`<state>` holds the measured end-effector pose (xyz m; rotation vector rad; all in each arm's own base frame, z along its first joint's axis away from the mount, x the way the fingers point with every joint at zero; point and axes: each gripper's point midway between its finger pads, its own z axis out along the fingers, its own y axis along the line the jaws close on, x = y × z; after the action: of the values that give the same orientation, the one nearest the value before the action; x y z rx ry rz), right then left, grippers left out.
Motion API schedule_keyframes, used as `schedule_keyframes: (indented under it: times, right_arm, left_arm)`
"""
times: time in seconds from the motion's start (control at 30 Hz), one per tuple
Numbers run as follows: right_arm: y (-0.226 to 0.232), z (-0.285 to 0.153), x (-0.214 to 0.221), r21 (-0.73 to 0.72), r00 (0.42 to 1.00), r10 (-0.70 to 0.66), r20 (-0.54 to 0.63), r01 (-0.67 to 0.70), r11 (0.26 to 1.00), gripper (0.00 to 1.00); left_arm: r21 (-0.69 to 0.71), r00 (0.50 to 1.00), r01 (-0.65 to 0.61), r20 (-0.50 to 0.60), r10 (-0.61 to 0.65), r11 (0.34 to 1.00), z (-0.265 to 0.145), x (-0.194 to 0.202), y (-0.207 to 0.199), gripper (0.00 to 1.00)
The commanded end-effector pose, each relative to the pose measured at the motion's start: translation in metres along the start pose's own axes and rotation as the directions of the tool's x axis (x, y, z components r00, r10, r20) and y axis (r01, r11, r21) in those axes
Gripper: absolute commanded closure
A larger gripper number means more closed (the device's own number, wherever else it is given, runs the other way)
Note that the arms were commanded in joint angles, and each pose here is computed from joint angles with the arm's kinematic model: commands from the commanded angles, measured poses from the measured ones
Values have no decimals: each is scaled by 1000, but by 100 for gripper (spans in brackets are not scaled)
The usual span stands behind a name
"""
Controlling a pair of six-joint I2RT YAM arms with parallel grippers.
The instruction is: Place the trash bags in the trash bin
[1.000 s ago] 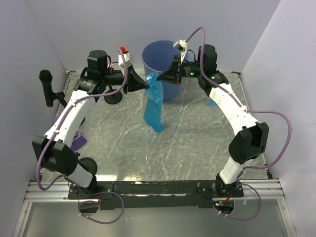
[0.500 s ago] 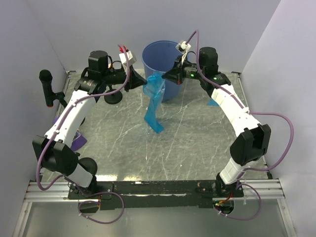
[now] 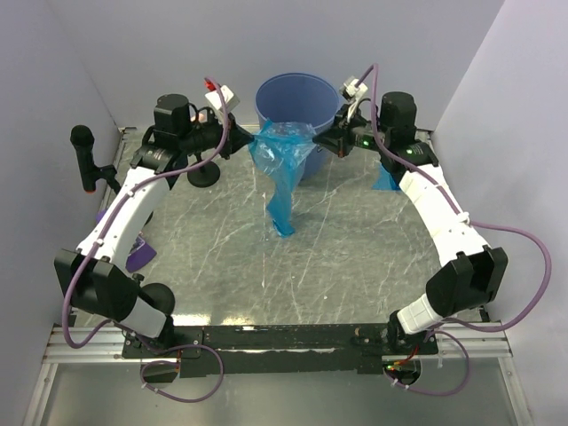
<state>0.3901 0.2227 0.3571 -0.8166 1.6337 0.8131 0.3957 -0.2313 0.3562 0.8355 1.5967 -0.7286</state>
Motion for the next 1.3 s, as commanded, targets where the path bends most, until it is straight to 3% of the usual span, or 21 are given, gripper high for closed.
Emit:
schedule_keyframes:
  times: [0.0,0.23,0.3,0.5,0.87,1.17,1.27]
  right_arm:
    - [23,-17,-18,-64,995,-88,53,92,994,100]
    - [49,-16,-23,-157,981,-181,70,190,969,100]
    - [55,-17,-26,-178,977,-199,78,210,961,100]
    - [75,-19,-32,-238,960,-260,103,277,931,100]
    - [86,-21,-33,-243,947,-299,114,319,916,100]
    - [84,-21,-41,-223,937,-326,125,347,911,100]
    - [83,-24,-49,-202,929,-344,136,366,909,100]
  left_arm:
    - [56,997,-22,81,17,998,-10,-25,-16,83]
    - [230,985,-32,174,-9,973,-15,-45,-52,44]
    - [232,986,-22,166,-18,973,-9,-45,-51,40]
    - [167,987,22,151,-47,986,20,-40,-33,36]
    - [313,995,60,51,-80,948,42,-6,-55,36]
    - [482,999,53,-22,-48,875,61,29,-81,44]
    - [454,995,70,-92,-32,888,69,53,-79,48]
